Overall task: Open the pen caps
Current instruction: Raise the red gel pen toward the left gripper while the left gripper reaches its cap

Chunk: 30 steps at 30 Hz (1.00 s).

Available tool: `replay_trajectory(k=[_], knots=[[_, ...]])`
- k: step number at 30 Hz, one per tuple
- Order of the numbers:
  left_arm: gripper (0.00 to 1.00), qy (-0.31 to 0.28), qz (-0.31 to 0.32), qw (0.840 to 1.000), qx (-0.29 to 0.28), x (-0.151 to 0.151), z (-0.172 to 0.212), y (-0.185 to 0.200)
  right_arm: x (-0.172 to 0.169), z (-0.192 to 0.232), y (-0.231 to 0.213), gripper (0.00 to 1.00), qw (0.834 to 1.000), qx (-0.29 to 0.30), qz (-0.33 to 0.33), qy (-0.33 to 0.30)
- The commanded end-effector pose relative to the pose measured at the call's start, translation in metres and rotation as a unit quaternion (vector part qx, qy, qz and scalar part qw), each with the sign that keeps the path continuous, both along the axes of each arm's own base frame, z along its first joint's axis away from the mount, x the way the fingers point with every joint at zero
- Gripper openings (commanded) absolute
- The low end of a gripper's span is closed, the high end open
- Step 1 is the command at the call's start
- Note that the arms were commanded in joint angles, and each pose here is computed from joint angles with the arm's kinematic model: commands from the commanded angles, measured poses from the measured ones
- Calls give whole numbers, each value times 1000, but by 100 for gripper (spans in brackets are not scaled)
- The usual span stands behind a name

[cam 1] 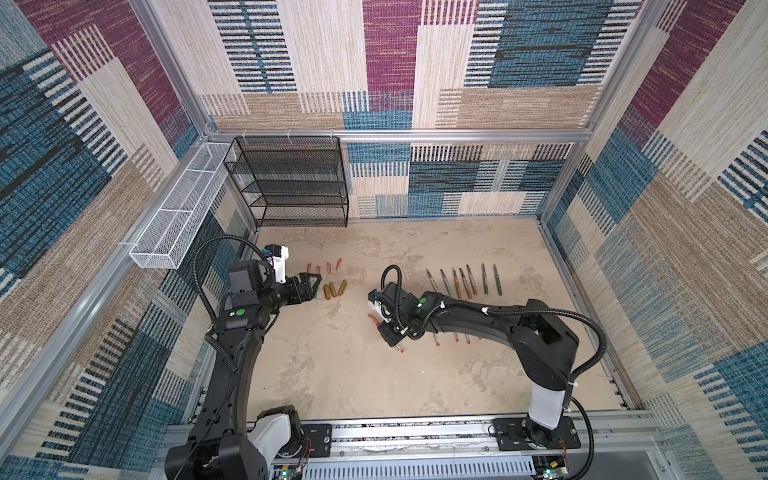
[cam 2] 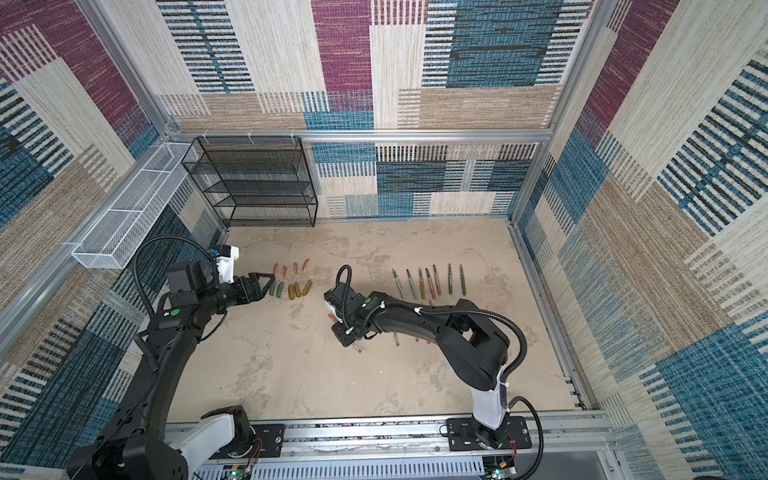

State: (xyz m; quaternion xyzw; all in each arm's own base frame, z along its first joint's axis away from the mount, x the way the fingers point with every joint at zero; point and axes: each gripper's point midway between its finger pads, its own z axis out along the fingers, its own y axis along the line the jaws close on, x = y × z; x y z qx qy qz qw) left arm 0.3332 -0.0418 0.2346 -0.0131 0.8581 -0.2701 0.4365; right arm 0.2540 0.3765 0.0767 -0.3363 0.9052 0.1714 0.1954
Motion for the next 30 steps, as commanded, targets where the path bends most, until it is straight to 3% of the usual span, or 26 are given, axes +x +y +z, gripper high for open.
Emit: replay_trajectory(k=[1, 7, 15, 21, 27, 30], knots=[[84, -20, -34, 997, -61, 2, 19, -19, 13, 40, 23, 11, 993, 104, -35, -33], [79, 7, -46, 989, -142, 1, 13, -41, 20, 86, 37, 11, 979, 183, -45, -73], [74, 32, -94, 986, -136, -6, -7, -78, 15, 104, 52, 10, 971, 219, -41, -86], [63, 58, -104, 984, -129, -9, -28, -94, 11, 106, 64, 10, 971, 222, -35, -87], [44, 67, -110, 984, -124, -10, -34, -102, 9, 109, 68, 10, 971, 220, -34, -90], [24, 63, -109, 984, -123, -10, -34, -102, 7, 111, 67, 10, 969, 229, -34, -93]])
